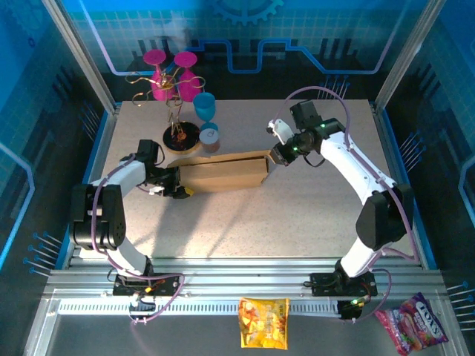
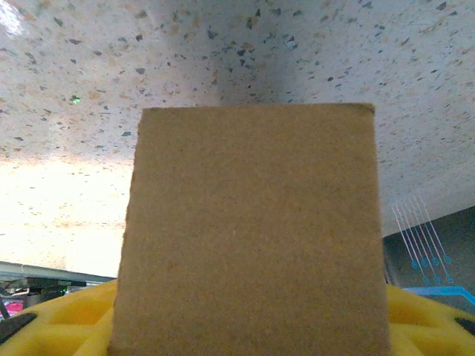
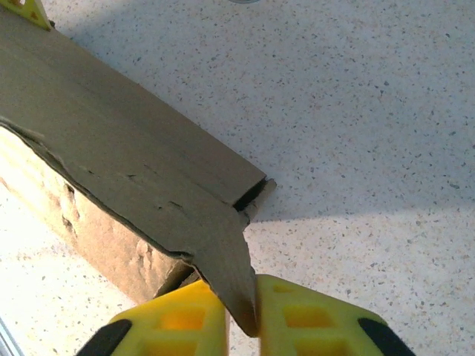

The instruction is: Fold the paper box

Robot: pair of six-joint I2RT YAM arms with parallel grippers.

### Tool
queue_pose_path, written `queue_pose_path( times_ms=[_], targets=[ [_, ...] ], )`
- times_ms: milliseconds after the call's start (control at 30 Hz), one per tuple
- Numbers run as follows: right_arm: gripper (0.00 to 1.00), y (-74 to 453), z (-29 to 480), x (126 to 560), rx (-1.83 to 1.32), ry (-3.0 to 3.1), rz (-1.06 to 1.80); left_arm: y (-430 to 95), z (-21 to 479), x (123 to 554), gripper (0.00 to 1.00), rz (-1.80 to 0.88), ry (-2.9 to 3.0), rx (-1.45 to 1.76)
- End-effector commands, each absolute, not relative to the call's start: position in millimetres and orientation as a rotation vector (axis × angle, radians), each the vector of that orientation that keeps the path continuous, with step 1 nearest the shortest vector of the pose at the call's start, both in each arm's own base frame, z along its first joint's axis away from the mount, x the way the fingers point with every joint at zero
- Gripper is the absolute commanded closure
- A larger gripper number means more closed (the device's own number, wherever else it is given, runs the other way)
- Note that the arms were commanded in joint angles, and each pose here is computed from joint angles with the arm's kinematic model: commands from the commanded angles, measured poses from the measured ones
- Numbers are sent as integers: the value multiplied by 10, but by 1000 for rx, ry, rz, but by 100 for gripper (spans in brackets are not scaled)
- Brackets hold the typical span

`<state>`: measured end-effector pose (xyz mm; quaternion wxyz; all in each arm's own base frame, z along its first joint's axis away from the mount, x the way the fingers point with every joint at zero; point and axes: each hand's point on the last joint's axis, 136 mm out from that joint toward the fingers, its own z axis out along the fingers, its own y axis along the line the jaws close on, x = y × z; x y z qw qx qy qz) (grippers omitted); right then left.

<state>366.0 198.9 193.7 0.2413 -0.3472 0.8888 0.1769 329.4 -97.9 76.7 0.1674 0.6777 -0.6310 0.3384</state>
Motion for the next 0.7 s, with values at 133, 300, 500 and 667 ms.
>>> queue_pose_path(
  times_ms=[133, 300, 500, 667],
  targets=[
    [100, 2072, 2037, 3686, -884, 2445, 479, -844, 619, 3268, 69, 862, -1810, 1998],
    [100, 2115, 2018, 3609, -789, 2509, 506, -855, 601, 3282, 69, 871, -1783, 2007],
    [100, 2139, 1987, 3524, -633, 2539, 556, -856, 560, 3279, 69, 867, -1747, 2027],
    [100, 2179, 1983, 3485, -551, 2546, 591, -851, 538, 3276, 71, 864, -1725, 2045]
  ],
)
